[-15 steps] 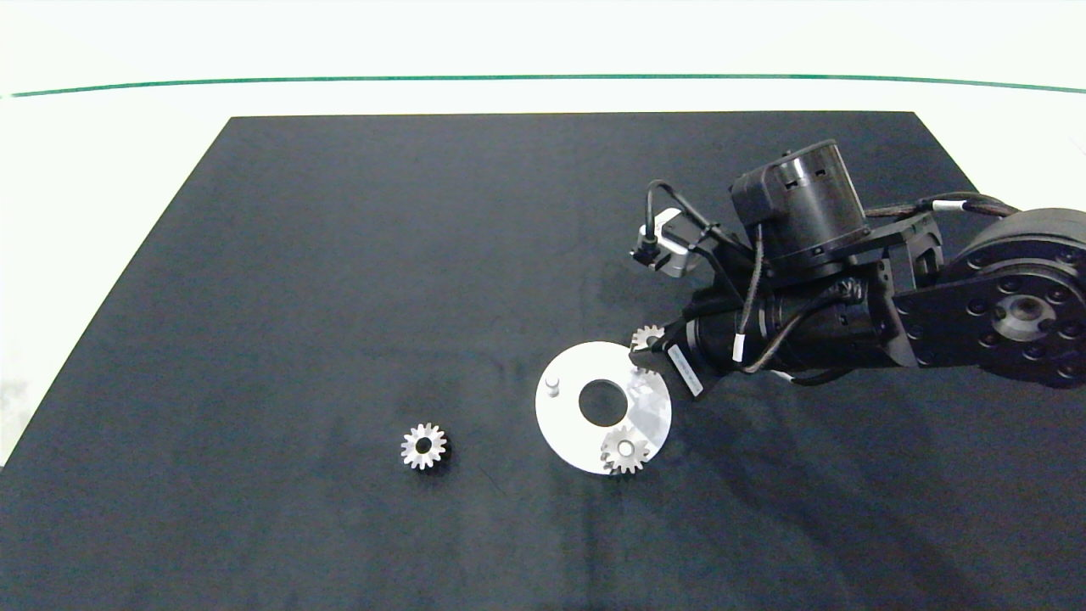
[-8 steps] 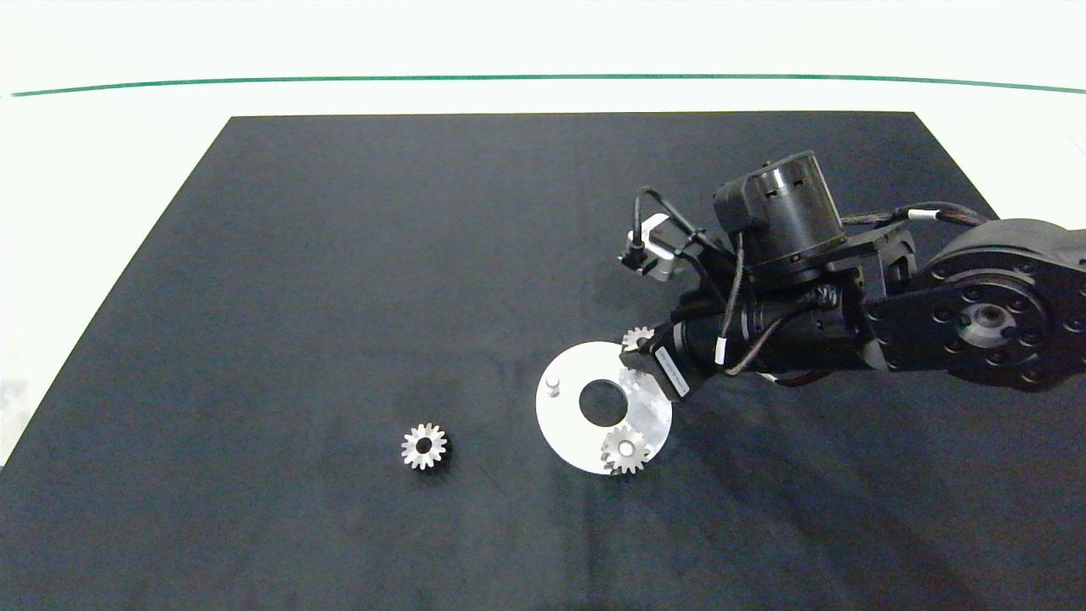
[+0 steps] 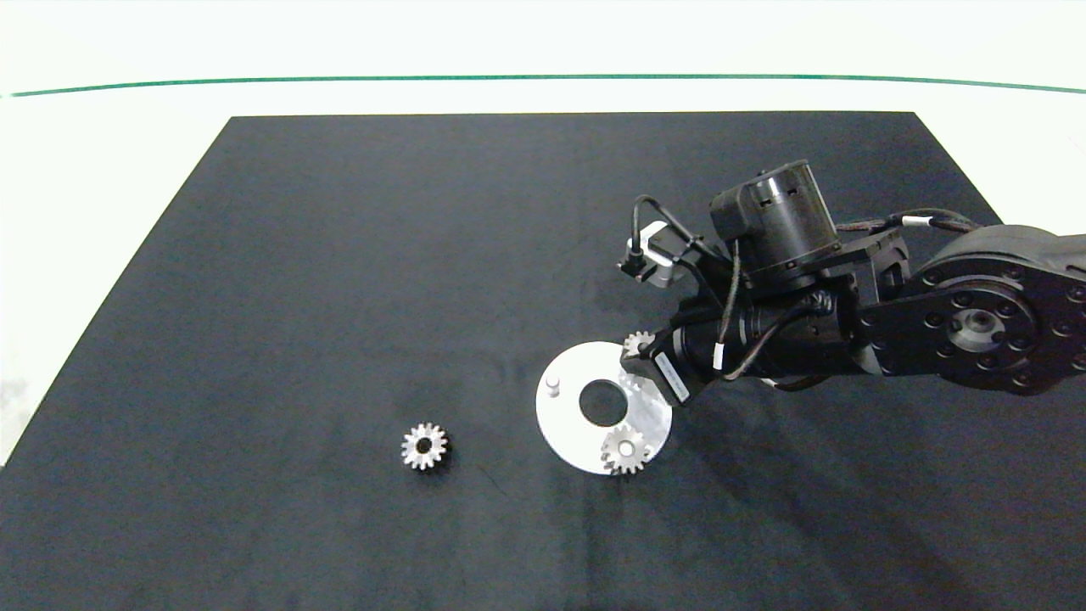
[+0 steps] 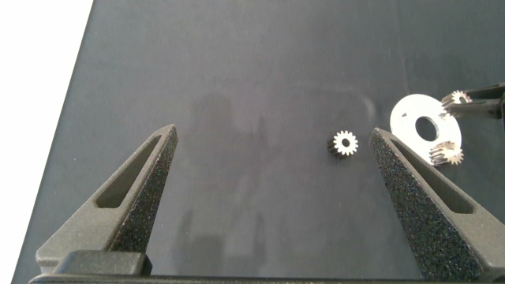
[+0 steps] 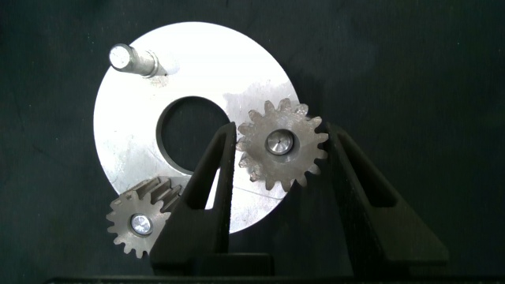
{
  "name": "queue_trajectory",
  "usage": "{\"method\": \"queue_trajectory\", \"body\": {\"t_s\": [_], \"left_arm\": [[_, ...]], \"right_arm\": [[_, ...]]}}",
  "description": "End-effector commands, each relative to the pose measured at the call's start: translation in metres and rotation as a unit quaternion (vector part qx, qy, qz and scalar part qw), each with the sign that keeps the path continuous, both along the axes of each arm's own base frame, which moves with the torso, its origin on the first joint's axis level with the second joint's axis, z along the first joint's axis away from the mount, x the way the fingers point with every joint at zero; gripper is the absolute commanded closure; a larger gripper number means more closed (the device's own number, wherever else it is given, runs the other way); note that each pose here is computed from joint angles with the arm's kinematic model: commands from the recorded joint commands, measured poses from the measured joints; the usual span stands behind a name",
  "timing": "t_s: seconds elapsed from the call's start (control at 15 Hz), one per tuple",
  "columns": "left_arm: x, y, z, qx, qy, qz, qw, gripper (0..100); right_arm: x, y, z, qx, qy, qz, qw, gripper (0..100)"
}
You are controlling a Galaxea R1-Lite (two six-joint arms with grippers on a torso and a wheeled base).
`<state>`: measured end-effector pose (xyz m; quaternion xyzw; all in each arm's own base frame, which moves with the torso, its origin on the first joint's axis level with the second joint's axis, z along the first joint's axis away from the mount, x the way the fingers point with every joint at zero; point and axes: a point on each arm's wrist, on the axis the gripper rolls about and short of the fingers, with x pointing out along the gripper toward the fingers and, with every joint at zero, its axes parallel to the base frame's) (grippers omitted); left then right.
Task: Install three planetary gears onto the carrier pins
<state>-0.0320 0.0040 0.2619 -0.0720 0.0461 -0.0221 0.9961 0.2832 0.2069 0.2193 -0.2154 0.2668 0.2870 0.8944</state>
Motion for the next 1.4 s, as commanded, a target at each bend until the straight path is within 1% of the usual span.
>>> {"method": "queue_trajectory", "body": {"t_s": [0.07, 0.13, 0.67, 0.73, 0.8, 0.87, 0.93, 1.0, 1.07, 1.13, 1.2, 1.27, 1.33, 1.4], "left_arm": [[0.0, 0.0, 0.0, -0.001, 0.002, 0.0, 1.0, 0], [0.001, 0.0, 0.0, 0.0, 0.002, 0.0, 1.0, 0], [0.002, 0.0, 0.0, -0.001, 0.005, 0.0, 1.0, 0], [0.002, 0.0, 0.0, -0.001, 0.005, 0.0, 1.0, 0], [0.002, 0.0, 0.0, -0.001, 0.005, 0.0, 1.0, 0], [0.002, 0.0, 0.0, 0.0, 0.006, 0.0, 1.0, 0], [0.003, 0.0, -0.001, 0.0, 0.008, 0.0, 1.0, 0], [0.005, 0.0, -0.003, 0.003, 0.014, 0.0, 0.9999, 0], [0.008, -0.001, -0.005, 0.006, 0.023, -0.003, 0.9997, 0], [0.021, -0.002, -0.017, 0.029, 0.06, -0.025, 0.9975, 0], [0.029, -0.003, -0.028, 0.068, 0.086, -0.039, 0.9932, 0], [0.037, -0.004, -0.039, 0.111, 0.107, -0.053, 0.9867, 0], [0.045, -0.005, -0.047, 0.149, 0.119, -0.066, 0.9795, 0], [0.05, -0.006, -0.051, 0.173, 0.132, -0.075, 0.9731, 0]], "right_arm": [[0.001, 0.001, -0.003, -0.004, 0.003, 0.0, 1.0, 87], [0.002, 0.001, -0.004, -0.006, 0.003, 0.0, 1.0, 0], [0.004, 0.002, -0.005, -0.001, 0.0, -0.001, 1.0, 0], [0.0, 0.0, -0.001, 0.002, -0.002, 0.0, 1.0, 0], [-0.012, -0.005, 0.006, 0.006, -0.008, 0.004, 0.9999, 0], [-0.031, -0.015, 0.024, 0.022, -0.028, 0.009, 0.9993, 0], [-0.051, -0.03, 0.038, 0.034, -0.044, 0.011, 0.9984, 0], [-0.072, -0.047, 0.048, 0.044, -0.057, 0.009, 0.9973, 0], [-0.086, -0.059, 0.053, 0.051, -0.067, 0.007, 0.9964, 0], [-0.12, -0.088, 0.065, 0.076, -0.092, -0.006, 0.9928, 0], [-0.145, -0.108, 0.073, 0.092, -0.113, -0.015, 0.9892, 0], [-0.168, -0.128, 0.08, 0.102, -0.132, -0.028, 0.9856, 0], [-0.191, -0.147, 0.084, 0.106, -0.14, -0.039, 0.9837, 0], [-0.21, -0.163, 0.084, 0.107, -0.142, -0.055, 0.9825, 0]]}}
